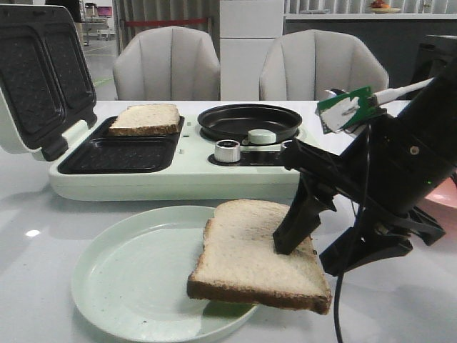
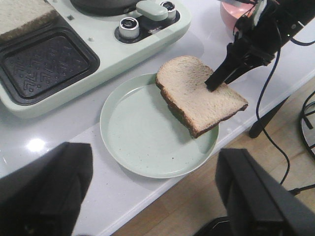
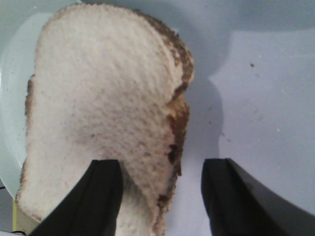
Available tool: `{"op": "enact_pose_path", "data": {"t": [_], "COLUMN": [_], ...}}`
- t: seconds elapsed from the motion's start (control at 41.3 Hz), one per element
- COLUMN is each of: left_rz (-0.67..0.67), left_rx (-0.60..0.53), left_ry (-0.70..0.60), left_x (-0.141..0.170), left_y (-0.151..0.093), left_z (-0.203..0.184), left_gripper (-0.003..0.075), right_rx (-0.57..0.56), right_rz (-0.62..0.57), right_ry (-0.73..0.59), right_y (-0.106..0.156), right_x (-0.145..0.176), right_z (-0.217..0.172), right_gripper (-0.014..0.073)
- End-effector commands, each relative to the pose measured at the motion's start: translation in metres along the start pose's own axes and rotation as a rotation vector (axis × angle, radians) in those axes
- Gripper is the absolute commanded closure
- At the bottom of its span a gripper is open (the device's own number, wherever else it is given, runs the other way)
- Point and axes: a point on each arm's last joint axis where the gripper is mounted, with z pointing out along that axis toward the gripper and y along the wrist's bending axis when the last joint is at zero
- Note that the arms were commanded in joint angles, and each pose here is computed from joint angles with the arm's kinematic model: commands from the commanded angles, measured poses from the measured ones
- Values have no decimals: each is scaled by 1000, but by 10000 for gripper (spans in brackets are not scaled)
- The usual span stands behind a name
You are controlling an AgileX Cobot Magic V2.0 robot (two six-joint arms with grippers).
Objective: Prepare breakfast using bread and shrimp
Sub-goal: 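Reach the right gripper to the remaining bread slice and grasp it, then carry the bread over and lay it on the first slice, release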
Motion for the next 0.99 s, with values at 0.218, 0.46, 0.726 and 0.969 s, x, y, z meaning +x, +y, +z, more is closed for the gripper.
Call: {"op": "enact_pose_path", "data": {"t": [0.218,0.46,0.726,0.969], "left_rz": [-2,-2,-2,-2], "left_rx": [22,22,22,22], "left_ry": [-95,-95,-95,-95], "left_x": [-14,-14,-14,-14], "left_y": [-3,-3,-3,-3], "left_z": [-5,-5,-5,-5], "left_gripper": [151,151,151,151], "right_rx": [-59,-61,-72,-140], "right_rz": [-36,-32,-41,-117], "right_ry": [-24,-11,-11,-98], "right_y": [14,13,16,40], "right_x": [-11,-10,-9,-6], "right_z": [-9,-7,-10,-50], "right_gripper": [323,493,588,588]}}
